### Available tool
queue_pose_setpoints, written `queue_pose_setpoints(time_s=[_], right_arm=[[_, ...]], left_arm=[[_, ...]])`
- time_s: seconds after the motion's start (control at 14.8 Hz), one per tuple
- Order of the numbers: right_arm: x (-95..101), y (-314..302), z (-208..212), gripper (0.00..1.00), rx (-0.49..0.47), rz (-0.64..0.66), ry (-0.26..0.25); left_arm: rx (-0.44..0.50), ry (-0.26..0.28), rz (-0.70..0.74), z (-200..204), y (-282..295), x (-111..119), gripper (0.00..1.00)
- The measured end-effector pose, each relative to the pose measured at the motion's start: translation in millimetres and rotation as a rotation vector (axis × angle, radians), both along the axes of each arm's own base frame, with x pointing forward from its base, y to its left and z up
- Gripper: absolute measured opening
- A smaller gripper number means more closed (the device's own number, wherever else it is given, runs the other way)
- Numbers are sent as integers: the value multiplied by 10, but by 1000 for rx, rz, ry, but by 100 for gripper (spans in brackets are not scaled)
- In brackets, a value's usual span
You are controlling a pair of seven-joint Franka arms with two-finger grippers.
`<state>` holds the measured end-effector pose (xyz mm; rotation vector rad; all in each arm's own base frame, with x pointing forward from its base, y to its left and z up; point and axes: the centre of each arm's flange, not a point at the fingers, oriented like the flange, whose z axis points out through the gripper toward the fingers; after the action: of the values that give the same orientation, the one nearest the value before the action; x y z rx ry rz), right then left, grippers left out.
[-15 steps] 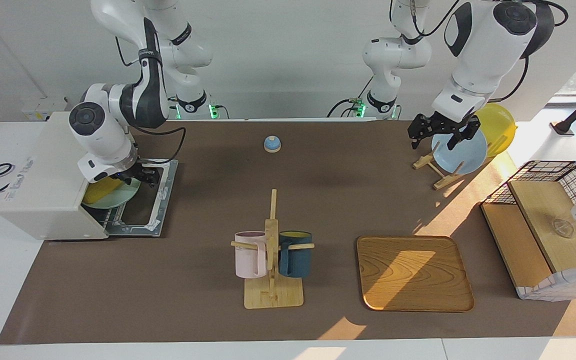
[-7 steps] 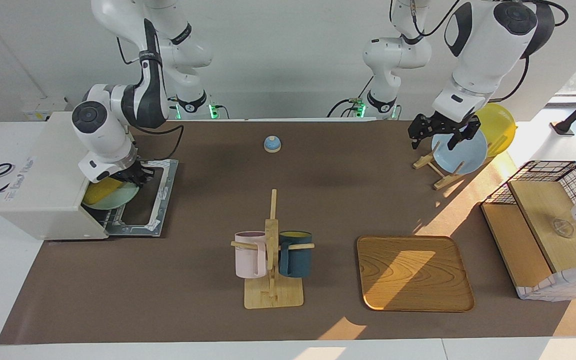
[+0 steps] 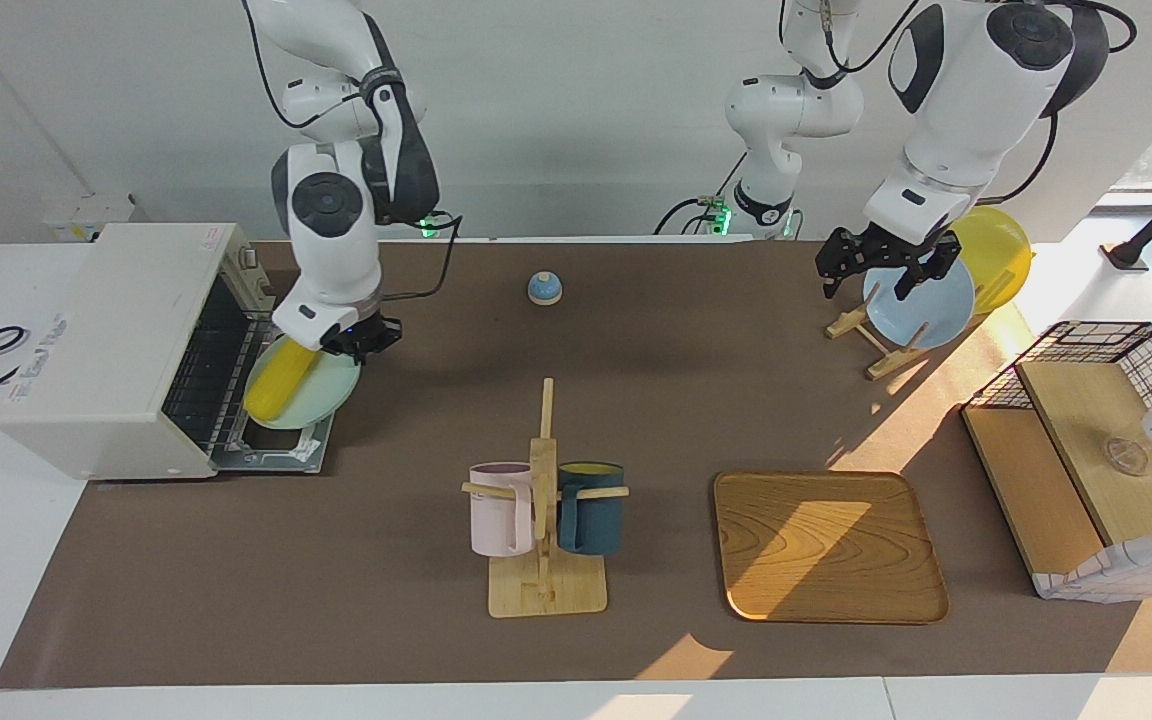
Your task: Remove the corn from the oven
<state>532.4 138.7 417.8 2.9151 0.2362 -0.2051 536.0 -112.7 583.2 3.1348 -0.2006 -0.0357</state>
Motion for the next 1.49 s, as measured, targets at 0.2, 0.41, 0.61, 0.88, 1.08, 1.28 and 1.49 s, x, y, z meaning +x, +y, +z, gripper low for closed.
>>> queue_pose_setpoints(time_s=[0.2,0.41,0.61,0.88,1.08,1.28,1.49], right_arm=[[-92,871,135,3,-48,-28,-3],[-56,1826,16,3,-96,-96,-22],[0,2515,-456,3,-53,-173,-44],[38,2691,-889,3,38,-234,-62],[58,2694,-855,7,80,-267,-53],[122,2670,-672,31,92,-274,-73],[263,2400,-438,53,37,-240,-77]], left_arm=[[0,0,-4,0,-21,-5,100],[0,0,-3,0,-18,-4,100],[0,0,-2,0,-13,-2,100],[-1,-3,1,2,1,3,100],[-2,-11,-1,9,-12,10,100],[-6,-30,-10,25,-61,20,100],[-12,-55,-28,28,-157,29,100]])
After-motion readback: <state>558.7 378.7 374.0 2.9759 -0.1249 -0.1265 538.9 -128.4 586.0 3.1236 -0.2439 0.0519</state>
